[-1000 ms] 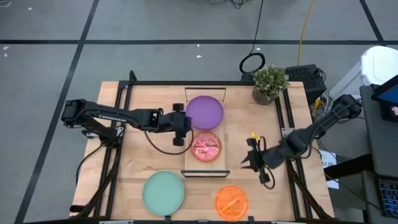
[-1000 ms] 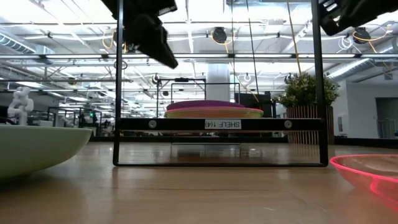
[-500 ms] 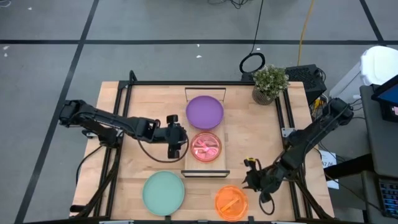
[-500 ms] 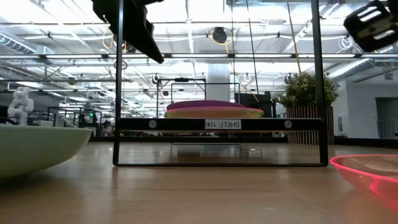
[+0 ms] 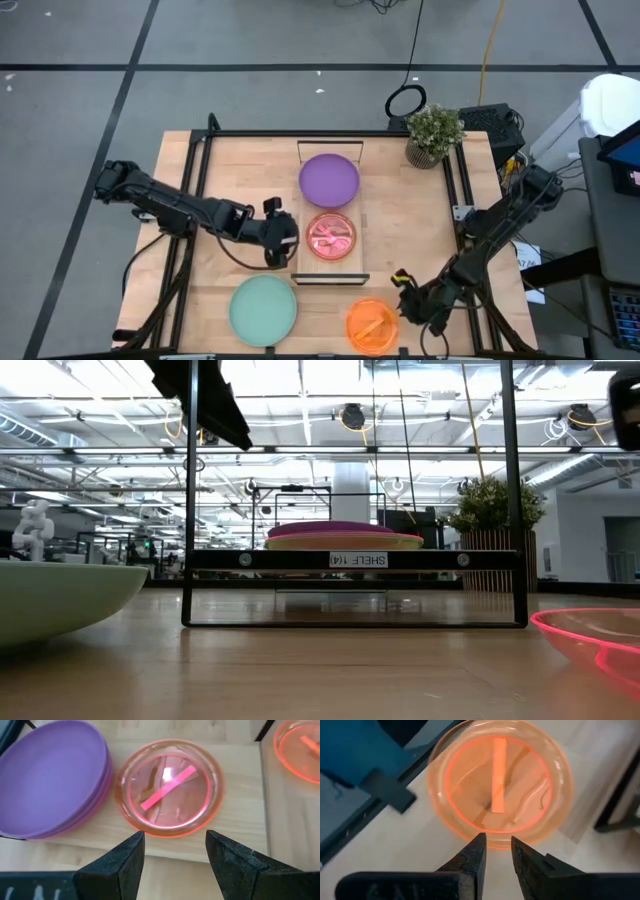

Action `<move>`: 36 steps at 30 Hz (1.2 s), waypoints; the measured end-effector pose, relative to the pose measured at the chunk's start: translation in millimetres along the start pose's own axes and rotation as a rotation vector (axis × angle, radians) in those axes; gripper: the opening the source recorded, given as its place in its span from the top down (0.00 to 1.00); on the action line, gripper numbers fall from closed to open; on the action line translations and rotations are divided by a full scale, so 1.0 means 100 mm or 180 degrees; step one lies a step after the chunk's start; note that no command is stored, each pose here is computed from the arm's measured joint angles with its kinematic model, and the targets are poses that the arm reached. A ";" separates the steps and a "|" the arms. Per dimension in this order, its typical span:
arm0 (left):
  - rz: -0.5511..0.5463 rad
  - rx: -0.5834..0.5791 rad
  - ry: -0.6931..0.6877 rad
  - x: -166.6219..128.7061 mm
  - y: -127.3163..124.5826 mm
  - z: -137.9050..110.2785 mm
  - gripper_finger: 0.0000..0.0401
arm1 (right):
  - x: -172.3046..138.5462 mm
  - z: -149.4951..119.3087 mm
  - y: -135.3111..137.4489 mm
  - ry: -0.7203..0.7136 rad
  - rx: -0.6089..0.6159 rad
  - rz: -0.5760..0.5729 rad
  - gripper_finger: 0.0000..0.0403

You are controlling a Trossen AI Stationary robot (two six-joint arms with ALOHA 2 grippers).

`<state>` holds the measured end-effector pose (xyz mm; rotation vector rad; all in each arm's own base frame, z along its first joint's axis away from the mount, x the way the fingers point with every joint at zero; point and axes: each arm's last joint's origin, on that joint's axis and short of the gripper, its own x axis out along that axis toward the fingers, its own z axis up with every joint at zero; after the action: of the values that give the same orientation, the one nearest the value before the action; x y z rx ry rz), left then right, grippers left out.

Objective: Place and stack plates onto a shelf
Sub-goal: Stack the orange plate on top of the light pink plate on the shelf

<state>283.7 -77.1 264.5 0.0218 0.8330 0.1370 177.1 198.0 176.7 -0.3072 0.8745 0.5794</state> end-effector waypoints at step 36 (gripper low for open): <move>0.0163 -0.0336 -0.0264 -0.12 -0.30 -0.06 0.46 | 0.55 -0.15 0.25 0.0147 -0.2203 0.0138 0.85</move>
<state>274.4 -108.3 267.3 -0.0503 0.7419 0.2268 180.6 229.8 123.1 -0.9315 0.7023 0.9107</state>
